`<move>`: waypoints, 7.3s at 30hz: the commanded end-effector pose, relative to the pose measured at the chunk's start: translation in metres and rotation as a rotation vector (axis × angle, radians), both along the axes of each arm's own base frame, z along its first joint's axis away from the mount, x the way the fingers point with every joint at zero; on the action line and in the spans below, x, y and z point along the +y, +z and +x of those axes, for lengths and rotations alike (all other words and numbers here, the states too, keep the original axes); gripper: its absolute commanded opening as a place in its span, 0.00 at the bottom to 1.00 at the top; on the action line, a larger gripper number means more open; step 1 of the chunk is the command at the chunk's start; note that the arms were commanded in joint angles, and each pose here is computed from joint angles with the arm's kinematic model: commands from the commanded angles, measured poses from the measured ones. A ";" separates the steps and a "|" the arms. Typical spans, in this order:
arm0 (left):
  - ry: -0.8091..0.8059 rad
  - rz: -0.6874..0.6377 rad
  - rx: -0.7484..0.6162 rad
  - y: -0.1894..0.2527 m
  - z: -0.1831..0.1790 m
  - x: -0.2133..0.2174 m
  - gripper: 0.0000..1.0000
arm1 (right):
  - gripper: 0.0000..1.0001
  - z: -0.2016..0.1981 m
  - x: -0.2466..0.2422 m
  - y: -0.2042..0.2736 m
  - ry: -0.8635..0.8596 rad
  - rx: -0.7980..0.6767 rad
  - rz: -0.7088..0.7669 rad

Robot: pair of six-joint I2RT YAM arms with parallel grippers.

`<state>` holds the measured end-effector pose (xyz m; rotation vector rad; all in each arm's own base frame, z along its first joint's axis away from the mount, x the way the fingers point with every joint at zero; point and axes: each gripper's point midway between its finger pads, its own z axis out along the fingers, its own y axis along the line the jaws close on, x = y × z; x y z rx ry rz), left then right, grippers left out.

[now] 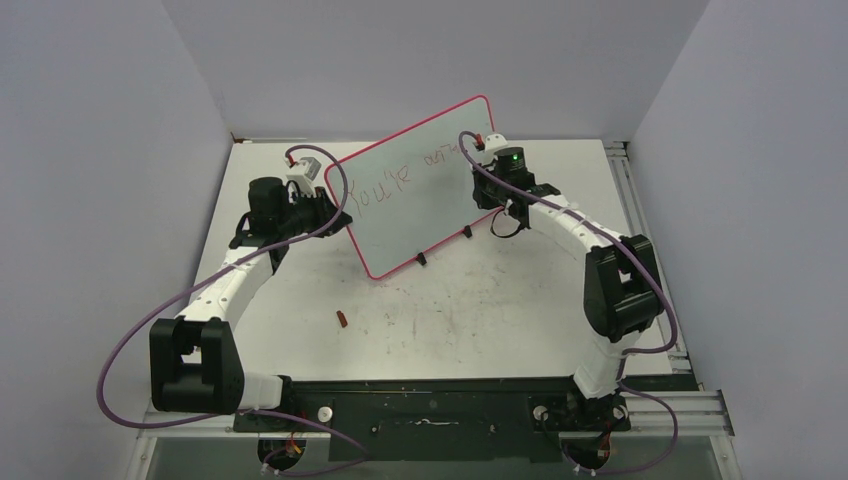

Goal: Write a sentence on the whiteboard

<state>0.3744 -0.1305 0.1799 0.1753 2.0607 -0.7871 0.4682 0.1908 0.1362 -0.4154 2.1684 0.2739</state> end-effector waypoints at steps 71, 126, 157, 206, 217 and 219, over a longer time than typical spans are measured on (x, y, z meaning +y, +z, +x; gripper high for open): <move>0.008 0.036 -0.027 0.014 0.001 0.002 0.00 | 0.05 0.010 -0.003 0.024 0.004 -0.007 -0.001; 0.005 0.039 -0.031 0.015 0.002 0.002 0.00 | 0.05 0.034 -0.002 0.073 -0.017 -0.125 -0.006; 0.002 0.037 -0.033 0.017 0.000 0.001 0.00 | 0.05 0.038 -0.010 0.053 -0.039 -0.083 -0.027; -0.001 0.036 -0.030 0.015 0.000 0.000 0.00 | 0.05 0.048 -0.020 0.030 -0.059 -0.032 -0.037; -0.002 0.036 -0.030 0.016 0.000 0.000 0.00 | 0.05 0.036 -0.021 0.016 -0.042 0.004 -0.041; -0.002 0.036 -0.031 0.016 0.000 0.000 0.00 | 0.05 0.032 -0.022 0.011 -0.044 0.015 -0.043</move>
